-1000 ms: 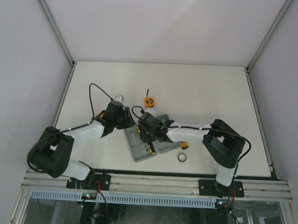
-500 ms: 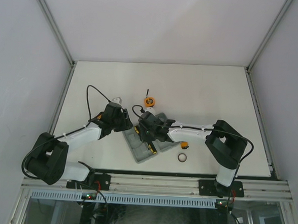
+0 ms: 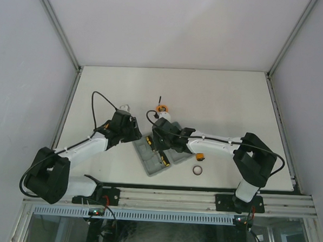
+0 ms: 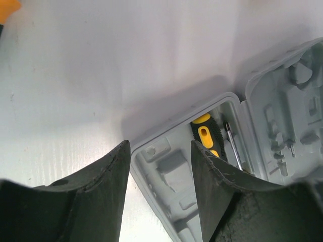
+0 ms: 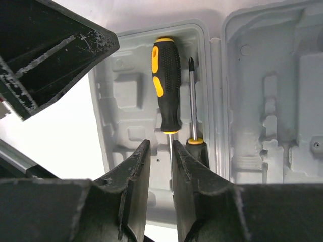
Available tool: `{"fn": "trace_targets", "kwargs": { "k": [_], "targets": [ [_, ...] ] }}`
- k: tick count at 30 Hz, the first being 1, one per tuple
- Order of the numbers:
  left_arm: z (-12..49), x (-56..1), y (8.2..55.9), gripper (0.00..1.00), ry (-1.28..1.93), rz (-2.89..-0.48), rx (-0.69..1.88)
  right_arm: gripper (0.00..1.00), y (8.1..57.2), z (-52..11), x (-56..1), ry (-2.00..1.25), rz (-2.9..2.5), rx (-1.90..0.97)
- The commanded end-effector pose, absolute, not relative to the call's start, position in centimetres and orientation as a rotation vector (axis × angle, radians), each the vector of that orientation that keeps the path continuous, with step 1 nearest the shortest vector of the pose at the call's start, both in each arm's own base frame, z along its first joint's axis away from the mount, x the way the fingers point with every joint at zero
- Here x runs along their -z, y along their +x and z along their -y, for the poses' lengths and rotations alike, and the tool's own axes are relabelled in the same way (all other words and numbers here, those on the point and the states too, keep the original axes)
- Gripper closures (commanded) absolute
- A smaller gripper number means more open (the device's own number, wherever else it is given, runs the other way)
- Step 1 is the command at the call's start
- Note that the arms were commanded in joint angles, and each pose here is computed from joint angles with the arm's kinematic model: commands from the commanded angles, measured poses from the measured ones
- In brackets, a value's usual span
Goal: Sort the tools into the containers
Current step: Adjust the screwdriver in the storage box.
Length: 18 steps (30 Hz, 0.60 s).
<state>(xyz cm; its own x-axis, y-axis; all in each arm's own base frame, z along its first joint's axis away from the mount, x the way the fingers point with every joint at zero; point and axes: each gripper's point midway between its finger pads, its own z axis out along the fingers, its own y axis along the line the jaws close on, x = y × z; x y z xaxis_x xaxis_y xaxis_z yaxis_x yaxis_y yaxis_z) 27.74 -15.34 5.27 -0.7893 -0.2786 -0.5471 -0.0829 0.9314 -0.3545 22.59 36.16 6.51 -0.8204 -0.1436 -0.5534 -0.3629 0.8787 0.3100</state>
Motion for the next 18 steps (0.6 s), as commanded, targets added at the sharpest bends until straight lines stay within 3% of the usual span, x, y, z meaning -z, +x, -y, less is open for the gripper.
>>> {"fn": "trace_targets", "kwargs": {
  "k": [1,18],
  "targets": [
    [15.3,-9.2,29.1,0.44,-0.294,-2.356,0.434,0.77,22.9,-36.4,-10.5,-0.357,-2.4,-0.624],
    [18.4,-11.0,26.6,0.47,-0.305,-2.328,0.515,0.77,21.9,-34.8,-11.3,-0.277,-2.335,-0.715]
  ]
}}
